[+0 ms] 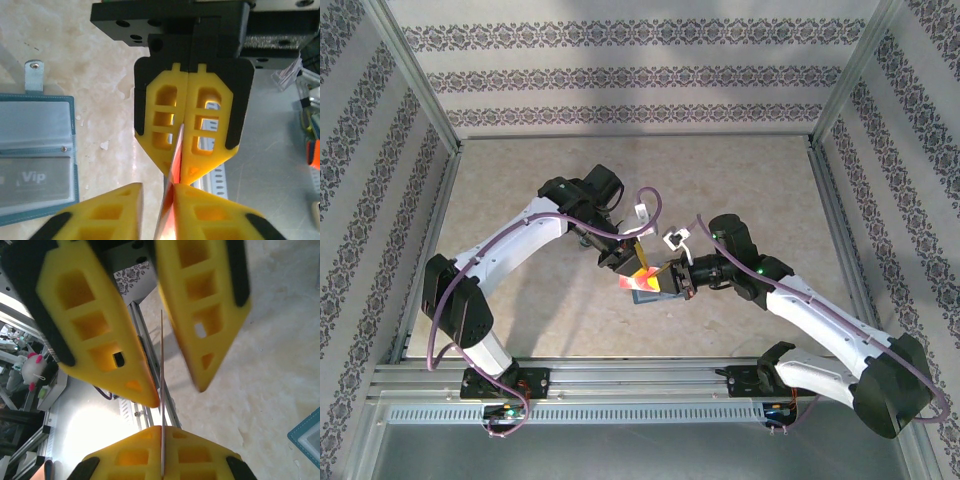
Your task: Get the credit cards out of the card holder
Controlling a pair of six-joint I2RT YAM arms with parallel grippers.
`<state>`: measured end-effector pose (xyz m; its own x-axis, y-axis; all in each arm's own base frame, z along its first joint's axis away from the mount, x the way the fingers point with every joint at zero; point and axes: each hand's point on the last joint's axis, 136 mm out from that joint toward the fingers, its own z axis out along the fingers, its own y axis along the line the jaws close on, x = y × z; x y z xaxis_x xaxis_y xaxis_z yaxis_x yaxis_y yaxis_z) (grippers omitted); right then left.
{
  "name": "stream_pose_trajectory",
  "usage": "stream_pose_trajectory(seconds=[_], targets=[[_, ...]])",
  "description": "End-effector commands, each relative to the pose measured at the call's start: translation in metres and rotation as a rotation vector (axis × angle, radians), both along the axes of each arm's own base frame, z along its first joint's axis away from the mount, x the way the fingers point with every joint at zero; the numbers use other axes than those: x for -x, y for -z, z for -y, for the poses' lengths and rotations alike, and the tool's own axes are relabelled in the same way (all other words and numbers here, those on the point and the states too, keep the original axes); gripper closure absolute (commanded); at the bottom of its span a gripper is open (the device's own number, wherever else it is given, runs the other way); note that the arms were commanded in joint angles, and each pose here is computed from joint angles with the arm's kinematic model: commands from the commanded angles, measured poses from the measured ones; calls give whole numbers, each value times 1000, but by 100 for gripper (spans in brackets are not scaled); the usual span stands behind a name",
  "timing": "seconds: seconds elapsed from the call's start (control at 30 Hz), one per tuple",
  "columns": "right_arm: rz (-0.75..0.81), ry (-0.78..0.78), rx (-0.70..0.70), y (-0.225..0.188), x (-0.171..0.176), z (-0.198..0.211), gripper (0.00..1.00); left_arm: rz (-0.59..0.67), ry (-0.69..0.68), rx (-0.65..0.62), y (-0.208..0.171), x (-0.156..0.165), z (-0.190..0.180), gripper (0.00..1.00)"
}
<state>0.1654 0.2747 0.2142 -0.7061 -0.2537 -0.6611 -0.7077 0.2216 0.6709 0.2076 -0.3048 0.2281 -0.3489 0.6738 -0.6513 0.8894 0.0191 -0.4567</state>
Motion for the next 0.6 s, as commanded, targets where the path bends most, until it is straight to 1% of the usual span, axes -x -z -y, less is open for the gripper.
stream_pose_trajectory(seconds=[0.0, 0.1, 0.17, 0.2, 0.23, 0.27, 0.33, 0.57], targets=[[53, -38, -30, -16, 2, -5, 100, 4, 23, -8, 1, 5, 0, 87], [63, -27, -28, -17, 1, -4, 99, 9, 27, -14, 3, 6, -2, 100], [65, -14, -24, -17, -1, -3, 90, 24, 25, -14, 3, 5, -3, 100], [66, -6, -24, -17, -2, -2, 81, 38, 17, -12, 3, 4, -4, 100], [65, 5, -23, -17, -3, 0, 67, 56, 1, -13, 3, 0, -4, 100], [64, 12, -23, -18, -4, 1, 60, 77, -19, -16, 4, -4, -5, 100], [61, 33, -22, -17, -7, 5, 51, 123, -77, -12, 3, -17, -8, 100], [81, 148, -12, -19, -21, 19, 39, 346, -308, 64, -6, -76, -38, 100]])
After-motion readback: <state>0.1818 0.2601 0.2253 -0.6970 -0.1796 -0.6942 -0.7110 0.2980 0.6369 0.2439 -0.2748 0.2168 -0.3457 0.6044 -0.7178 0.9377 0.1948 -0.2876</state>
